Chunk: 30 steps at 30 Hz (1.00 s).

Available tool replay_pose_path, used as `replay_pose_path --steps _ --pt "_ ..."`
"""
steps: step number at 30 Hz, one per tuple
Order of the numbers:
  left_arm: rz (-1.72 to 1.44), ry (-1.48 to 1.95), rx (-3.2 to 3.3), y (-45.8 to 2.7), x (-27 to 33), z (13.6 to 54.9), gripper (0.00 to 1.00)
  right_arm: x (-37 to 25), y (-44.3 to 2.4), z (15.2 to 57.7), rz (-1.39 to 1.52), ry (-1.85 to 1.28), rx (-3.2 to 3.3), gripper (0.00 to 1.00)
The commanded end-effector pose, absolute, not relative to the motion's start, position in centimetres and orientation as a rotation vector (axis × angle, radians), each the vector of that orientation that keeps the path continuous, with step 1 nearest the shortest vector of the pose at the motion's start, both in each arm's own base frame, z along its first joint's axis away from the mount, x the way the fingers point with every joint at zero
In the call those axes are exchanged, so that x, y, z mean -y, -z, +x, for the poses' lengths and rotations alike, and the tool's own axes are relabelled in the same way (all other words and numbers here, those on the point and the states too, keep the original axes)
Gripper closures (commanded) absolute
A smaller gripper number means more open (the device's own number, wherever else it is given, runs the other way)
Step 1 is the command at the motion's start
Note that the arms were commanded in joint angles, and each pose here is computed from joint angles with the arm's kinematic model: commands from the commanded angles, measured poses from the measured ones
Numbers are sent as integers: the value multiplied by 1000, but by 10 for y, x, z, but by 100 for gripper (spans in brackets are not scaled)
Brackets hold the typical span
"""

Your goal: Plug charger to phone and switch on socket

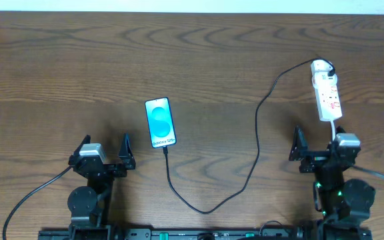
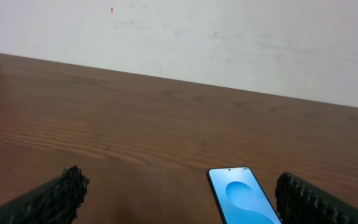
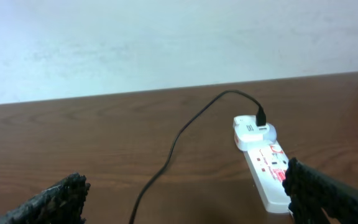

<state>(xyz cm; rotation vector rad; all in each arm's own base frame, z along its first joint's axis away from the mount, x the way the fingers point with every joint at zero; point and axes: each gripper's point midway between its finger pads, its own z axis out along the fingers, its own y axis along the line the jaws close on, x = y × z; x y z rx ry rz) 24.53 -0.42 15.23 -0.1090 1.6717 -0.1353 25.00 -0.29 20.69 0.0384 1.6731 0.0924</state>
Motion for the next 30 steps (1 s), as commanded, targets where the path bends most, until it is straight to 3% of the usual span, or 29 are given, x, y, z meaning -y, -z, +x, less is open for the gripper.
replay_pose_path --steps 1,9,30 --pt "-108 149 -1719 -138 6 244 1 4 -195 247 53 -91 -1649 1" --pt "-108 149 -1719 -138 6 244 1 3 -170 247 79 -124 -1590 1" --pt "-108 149 -1719 -138 6 244 1 0 -158 246 83 -127 -1638 1"
